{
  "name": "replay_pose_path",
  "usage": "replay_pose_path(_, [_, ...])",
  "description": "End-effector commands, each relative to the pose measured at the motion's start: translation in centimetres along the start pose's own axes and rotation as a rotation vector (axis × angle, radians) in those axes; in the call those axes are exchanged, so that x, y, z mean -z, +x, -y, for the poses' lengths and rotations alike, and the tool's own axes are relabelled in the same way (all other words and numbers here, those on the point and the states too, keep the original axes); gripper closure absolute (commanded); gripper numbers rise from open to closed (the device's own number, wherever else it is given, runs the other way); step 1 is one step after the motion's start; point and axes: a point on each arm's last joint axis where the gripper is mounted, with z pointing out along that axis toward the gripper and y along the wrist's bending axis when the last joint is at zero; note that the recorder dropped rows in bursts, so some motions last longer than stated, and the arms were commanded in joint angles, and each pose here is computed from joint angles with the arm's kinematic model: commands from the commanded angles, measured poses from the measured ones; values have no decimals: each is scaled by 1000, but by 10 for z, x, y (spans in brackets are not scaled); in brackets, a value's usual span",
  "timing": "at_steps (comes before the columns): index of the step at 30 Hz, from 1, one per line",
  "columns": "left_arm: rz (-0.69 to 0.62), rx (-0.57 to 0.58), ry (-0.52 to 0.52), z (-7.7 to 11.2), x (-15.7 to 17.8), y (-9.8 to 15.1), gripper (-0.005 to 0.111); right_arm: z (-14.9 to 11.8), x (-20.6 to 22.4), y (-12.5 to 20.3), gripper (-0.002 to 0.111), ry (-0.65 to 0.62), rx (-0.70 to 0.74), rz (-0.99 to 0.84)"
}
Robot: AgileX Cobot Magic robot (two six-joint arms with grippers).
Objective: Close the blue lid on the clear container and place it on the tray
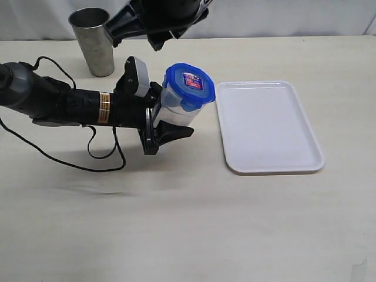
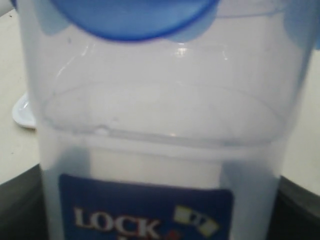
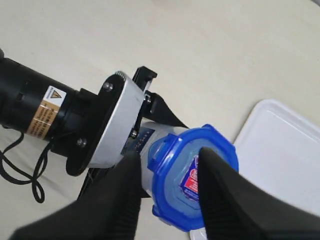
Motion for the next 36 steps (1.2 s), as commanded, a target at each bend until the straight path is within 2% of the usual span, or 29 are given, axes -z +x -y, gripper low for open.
replay_pose_path(1, [61, -4, 24, 3, 0, -6, 107, 8, 28, 5, 86, -19, 24, 99])
replay_pose_path(5, [68, -4, 28, 3, 1, -7, 107, 17, 46, 24, 101, -9, 62, 239])
replay_pose_path(7, [75, -4, 31, 3, 1, -7, 107, 21, 52, 37, 104, 1, 75, 314])
replay_pose_path(18, [93, -3, 39, 4, 1, -9, 107, 43, 85, 159, 104, -24, 62, 741])
replay_pose_path(25, [93, -3, 39, 4, 1, -9, 107, 58, 102, 232, 104, -58, -37, 897])
replay_pose_path(28, [93, -4, 41, 4, 1, -9, 107, 64, 113, 256, 104, -99, -139, 966])
replay_pose_path(36, [87, -4, 37, 3, 1, -8, 107, 79, 140, 302, 104, -113, -207, 1157])
